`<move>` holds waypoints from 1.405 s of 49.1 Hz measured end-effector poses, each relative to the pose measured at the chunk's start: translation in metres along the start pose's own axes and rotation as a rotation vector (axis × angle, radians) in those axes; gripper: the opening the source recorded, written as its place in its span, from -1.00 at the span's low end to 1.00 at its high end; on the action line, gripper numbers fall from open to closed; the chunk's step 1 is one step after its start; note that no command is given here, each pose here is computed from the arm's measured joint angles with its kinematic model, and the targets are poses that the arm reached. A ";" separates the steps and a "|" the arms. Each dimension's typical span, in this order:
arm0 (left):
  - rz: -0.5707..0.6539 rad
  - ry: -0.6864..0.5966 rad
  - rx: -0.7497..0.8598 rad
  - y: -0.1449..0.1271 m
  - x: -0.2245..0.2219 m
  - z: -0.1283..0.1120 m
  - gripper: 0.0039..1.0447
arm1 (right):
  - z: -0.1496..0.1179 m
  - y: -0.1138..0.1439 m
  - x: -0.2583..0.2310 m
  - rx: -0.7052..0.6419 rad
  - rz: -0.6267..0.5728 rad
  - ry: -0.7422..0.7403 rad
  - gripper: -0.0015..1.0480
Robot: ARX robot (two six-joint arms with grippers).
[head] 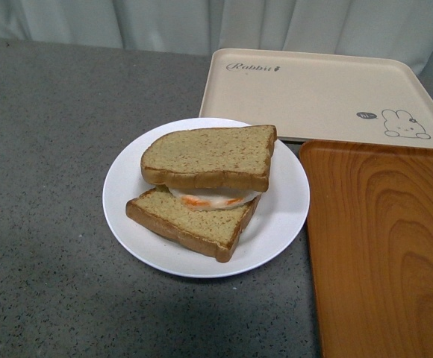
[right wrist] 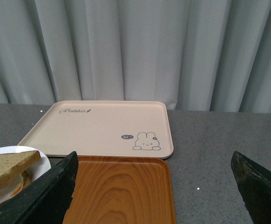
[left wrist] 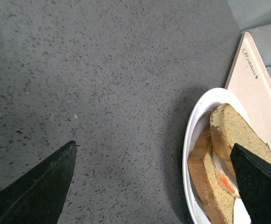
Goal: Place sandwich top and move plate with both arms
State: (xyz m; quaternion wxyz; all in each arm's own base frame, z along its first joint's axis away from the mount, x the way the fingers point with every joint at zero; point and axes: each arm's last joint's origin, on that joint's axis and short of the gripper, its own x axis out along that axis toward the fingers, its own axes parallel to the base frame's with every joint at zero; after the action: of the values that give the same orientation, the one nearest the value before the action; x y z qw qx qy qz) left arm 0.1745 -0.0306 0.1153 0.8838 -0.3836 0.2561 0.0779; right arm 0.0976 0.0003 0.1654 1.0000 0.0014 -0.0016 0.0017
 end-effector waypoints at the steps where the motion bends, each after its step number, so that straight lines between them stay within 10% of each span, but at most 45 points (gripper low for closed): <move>1: 0.001 0.011 -0.002 -0.001 0.004 -0.002 0.88 | 0.000 0.000 0.000 0.000 0.000 0.000 0.83; 28: -0.090 0.182 -0.073 -0.037 0.065 -0.057 0.88 | 0.000 0.000 0.000 0.000 0.000 0.000 0.83; 64: -0.083 0.178 -0.160 -0.053 0.086 -0.073 0.88 | 0.000 0.000 0.000 0.000 0.000 0.000 0.83; 69: -0.067 0.177 -0.166 -0.050 0.087 -0.073 0.55 | 0.000 0.000 0.000 0.000 0.000 0.000 0.83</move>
State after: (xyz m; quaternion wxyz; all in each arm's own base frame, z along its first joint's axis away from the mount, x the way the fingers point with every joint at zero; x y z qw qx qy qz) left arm 0.2374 -0.1234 0.0607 0.8251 -0.4691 0.3127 0.0352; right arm 0.0976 0.0003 0.1654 1.0000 0.0016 -0.0016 0.0017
